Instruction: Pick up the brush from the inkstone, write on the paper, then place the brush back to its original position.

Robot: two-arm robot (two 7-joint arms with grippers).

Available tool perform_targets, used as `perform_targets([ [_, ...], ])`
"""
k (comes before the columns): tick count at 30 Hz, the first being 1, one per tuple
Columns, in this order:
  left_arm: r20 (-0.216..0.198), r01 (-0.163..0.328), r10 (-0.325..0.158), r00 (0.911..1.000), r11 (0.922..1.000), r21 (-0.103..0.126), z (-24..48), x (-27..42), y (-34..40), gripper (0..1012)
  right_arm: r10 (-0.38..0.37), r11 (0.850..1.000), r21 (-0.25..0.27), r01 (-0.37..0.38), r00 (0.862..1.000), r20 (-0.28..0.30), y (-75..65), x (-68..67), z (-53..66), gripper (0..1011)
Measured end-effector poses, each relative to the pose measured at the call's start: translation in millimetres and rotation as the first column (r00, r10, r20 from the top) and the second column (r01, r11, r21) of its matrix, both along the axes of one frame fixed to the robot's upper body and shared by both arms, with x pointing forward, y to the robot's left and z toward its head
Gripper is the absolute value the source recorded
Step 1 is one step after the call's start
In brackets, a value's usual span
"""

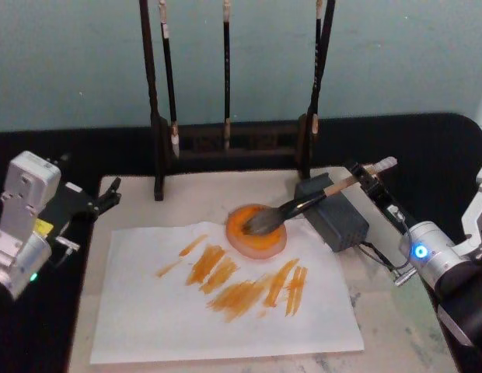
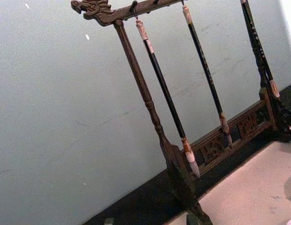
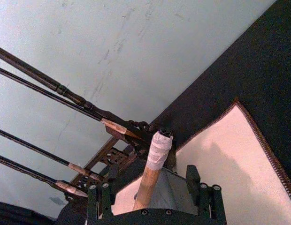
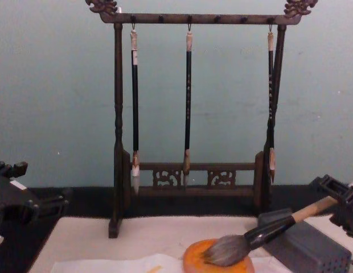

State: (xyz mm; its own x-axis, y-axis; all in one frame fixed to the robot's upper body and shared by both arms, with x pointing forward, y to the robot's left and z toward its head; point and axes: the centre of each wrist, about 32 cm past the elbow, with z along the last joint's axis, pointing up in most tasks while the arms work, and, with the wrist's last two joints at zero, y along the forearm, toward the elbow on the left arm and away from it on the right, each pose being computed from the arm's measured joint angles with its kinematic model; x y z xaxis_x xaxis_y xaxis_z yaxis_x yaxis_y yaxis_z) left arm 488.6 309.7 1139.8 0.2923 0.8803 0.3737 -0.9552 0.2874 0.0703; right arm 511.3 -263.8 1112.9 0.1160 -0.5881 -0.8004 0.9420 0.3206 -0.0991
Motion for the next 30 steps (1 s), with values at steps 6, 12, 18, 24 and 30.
perform_targets([
  [6,0.000,0.000,0.000,1.0000,1.0000,0.000,0.0,0.0,0.0,1001,0.000,1.000,0.001,0.000,1.000,0.000,0.0,0.0,-0.1,785],
  [12,0.000,0.000,0.000,1.0000,1.0000,0.000,0.0,0.0,0.0,1001,0.000,1.000,0.001,0.000,1.000,0.000,-0.1,0.0,-0.2,566],
  [18,0.000,0.000,0.000,1.0000,1.0000,0.000,0.0,0.0,0.0,1001,0.000,1.000,0.002,0.000,1.000,0.000,-0.2,0.1,-0.2,400],
  [24,0.000,0.000,0.000,1.0000,1.0000,0.000,0.0,0.0,0.0,1001,0.001,1.000,0.002,-0.001,1.000,0.000,-0.1,0.1,-0.1,201],
  [30,0.000,0.000,0.000,1.0000,1.0000,0.000,0.0,0.0,0.0,1001,0.001,1.000,0.002,-0.001,1.000,0.001,-0.1,0.1,0.0,189],
])
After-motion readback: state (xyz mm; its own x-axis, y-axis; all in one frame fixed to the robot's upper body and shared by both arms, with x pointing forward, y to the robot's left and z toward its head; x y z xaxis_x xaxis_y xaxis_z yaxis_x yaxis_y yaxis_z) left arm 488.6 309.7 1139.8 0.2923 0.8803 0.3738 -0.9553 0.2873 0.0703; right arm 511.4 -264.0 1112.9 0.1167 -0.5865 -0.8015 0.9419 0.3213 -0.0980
